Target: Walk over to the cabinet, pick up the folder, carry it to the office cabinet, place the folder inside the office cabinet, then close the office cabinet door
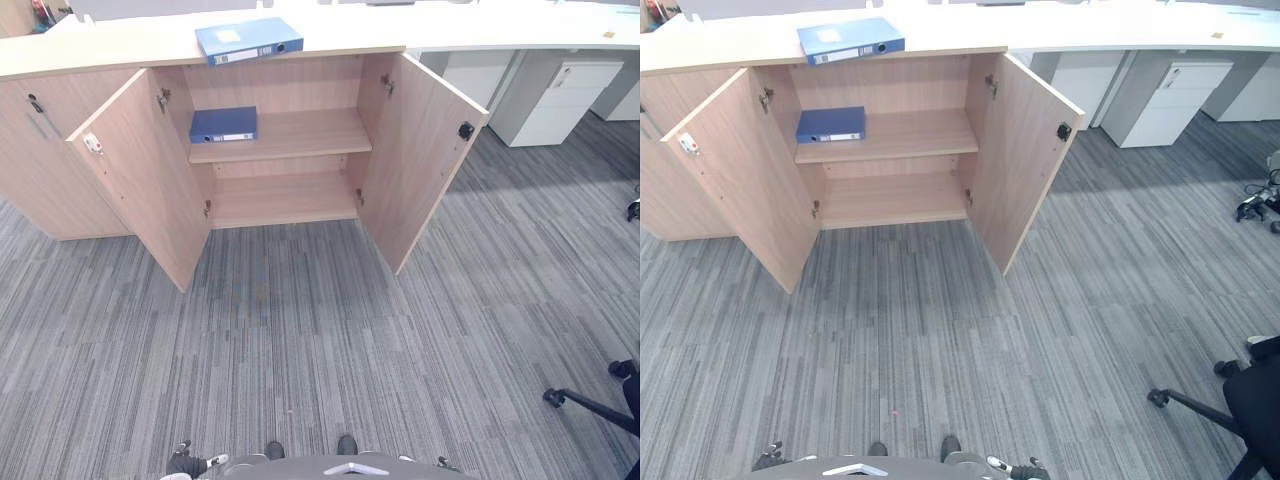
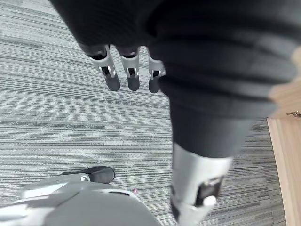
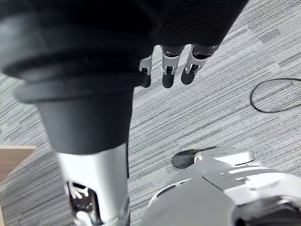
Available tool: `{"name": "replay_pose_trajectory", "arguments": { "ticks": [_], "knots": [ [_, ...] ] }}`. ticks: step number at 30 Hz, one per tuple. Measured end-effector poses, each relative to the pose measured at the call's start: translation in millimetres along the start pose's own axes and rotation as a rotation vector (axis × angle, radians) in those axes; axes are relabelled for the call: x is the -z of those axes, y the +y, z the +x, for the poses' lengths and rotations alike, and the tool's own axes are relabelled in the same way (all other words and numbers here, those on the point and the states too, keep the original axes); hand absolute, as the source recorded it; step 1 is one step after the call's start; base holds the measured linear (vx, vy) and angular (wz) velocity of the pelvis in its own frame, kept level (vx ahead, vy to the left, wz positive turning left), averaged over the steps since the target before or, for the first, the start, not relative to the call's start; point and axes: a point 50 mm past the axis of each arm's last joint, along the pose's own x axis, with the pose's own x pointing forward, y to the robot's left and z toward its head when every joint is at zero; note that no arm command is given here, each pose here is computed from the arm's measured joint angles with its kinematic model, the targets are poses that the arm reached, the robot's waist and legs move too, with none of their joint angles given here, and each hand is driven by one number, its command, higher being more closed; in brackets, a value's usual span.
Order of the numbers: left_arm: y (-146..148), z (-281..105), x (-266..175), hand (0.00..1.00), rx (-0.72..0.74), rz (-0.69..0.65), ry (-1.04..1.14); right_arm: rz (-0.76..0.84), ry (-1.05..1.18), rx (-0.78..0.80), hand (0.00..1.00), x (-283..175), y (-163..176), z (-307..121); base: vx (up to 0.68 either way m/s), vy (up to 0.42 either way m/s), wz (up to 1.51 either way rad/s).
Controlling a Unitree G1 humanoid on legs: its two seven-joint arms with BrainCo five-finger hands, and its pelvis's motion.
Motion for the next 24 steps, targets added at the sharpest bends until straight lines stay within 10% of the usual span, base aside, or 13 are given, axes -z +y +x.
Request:
{"name": "replay_pose_trajectory", "arguments": {
  "ticks": [24],
  "knots": [
    [-3.9, 2.5, -8.7, 0.00, 0.010, -0.012, -0.018, 0.044, -0.065, -0.035, 0.00, -29.4, 17.9, 4.0, -0.03, -0.010, -0.02]
  ]
}}
